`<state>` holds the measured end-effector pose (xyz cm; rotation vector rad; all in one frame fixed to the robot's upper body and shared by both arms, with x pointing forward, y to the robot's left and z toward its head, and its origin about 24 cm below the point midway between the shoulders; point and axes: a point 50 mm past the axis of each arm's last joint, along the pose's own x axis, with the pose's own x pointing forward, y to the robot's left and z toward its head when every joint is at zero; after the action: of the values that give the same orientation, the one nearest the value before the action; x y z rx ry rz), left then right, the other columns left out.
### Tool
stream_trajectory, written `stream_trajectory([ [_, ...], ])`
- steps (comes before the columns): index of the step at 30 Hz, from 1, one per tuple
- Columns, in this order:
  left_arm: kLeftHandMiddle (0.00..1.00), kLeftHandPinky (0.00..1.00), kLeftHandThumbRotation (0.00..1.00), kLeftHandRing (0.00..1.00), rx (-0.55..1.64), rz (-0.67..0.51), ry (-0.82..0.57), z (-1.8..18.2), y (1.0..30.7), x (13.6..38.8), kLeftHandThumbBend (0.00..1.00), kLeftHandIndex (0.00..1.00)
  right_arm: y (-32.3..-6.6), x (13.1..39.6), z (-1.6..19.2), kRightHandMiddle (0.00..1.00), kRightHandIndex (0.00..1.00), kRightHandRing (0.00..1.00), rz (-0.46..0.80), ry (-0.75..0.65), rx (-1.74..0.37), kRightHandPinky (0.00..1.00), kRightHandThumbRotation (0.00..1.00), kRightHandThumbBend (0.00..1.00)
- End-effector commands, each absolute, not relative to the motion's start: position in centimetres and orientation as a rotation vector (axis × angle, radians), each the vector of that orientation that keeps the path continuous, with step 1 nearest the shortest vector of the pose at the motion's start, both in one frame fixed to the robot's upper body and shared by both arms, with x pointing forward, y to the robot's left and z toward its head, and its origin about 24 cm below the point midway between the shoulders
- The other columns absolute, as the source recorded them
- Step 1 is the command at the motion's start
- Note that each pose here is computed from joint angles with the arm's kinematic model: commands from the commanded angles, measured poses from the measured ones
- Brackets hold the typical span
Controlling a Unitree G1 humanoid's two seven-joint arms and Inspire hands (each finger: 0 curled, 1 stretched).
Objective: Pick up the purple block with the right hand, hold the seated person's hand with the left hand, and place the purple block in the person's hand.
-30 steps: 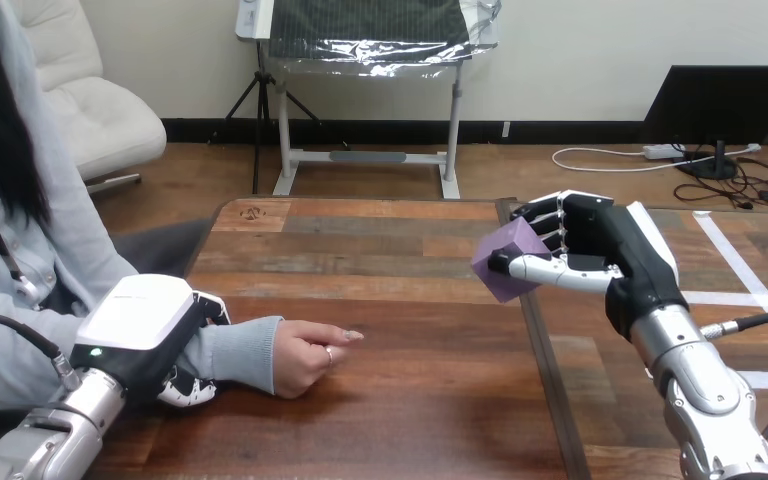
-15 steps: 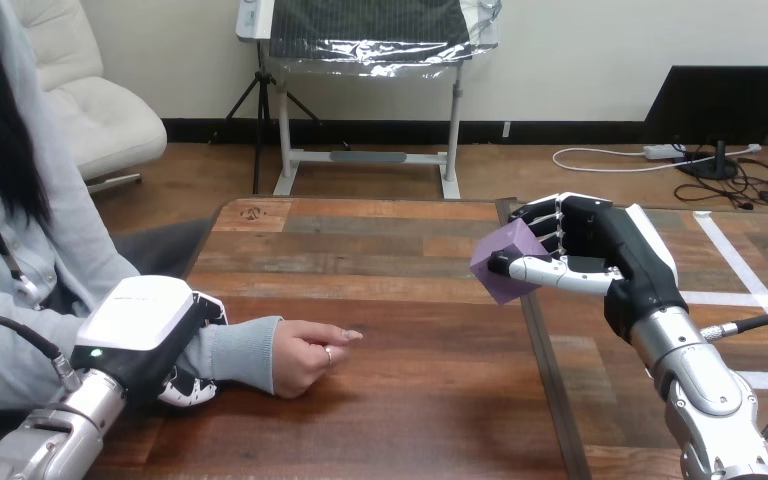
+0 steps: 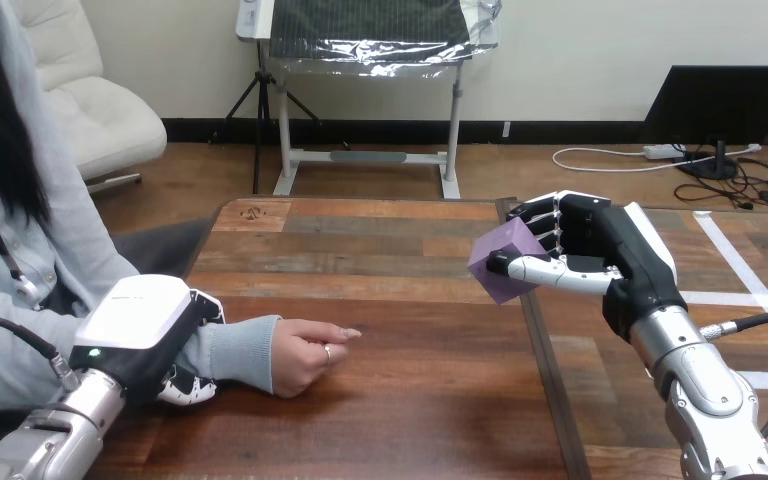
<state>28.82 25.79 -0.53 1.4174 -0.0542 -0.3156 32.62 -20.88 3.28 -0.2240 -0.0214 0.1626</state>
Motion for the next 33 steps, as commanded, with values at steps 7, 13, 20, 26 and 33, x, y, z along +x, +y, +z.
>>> stream_trajectory([
  [7, 0.40, 0.33, 0.00, 0.35, 1.363, -0.307, -0.144, 0.4, 24.5, 29.5, 0.87, 0.41, -20.0, 33.8, 5.8, 0.49, 0.51, 0.42, 0.179, -0.148, -0.210, 0.38, 0.00, 0.78],
  [13, 0.39, 0.33, 0.00, 0.34, 1.348, -0.305, -0.162, 0.6, 24.2, 29.6, 0.86, 0.40, -19.7, 33.9, 5.7, 0.49, 0.50, 0.42, 0.192, -0.147, -0.188, 0.37, 0.00, 0.78],
  [20, 0.38, 0.31, 0.00, 0.33, 1.332, -0.304, -0.190, 0.9, 23.9, 29.7, 0.85, 0.38, -19.4, 34.0, 5.6, 0.49, 0.50, 0.42, 0.194, -0.137, -0.196, 0.37, 0.00, 0.79],
  [26, 0.37, 0.30, 0.00, 0.32, 1.307, -0.301, -0.224, 1.4, 23.5, 29.9, 0.85, 0.36, -19.1, 34.0, 5.4, 0.49, 0.50, 0.42, 0.199, -0.126, -0.195, 0.37, 0.00, 0.79],
  [33, 0.36, 0.30, 0.00, 0.31, 1.284, -0.295, -0.269, 2.0, 23.1, 30.0, 0.85, 0.35, -18.5, 34.1, 4.9, 0.49, 0.50, 0.42, 0.216, -0.102, -0.173, 0.37, 0.00, 0.79],
])
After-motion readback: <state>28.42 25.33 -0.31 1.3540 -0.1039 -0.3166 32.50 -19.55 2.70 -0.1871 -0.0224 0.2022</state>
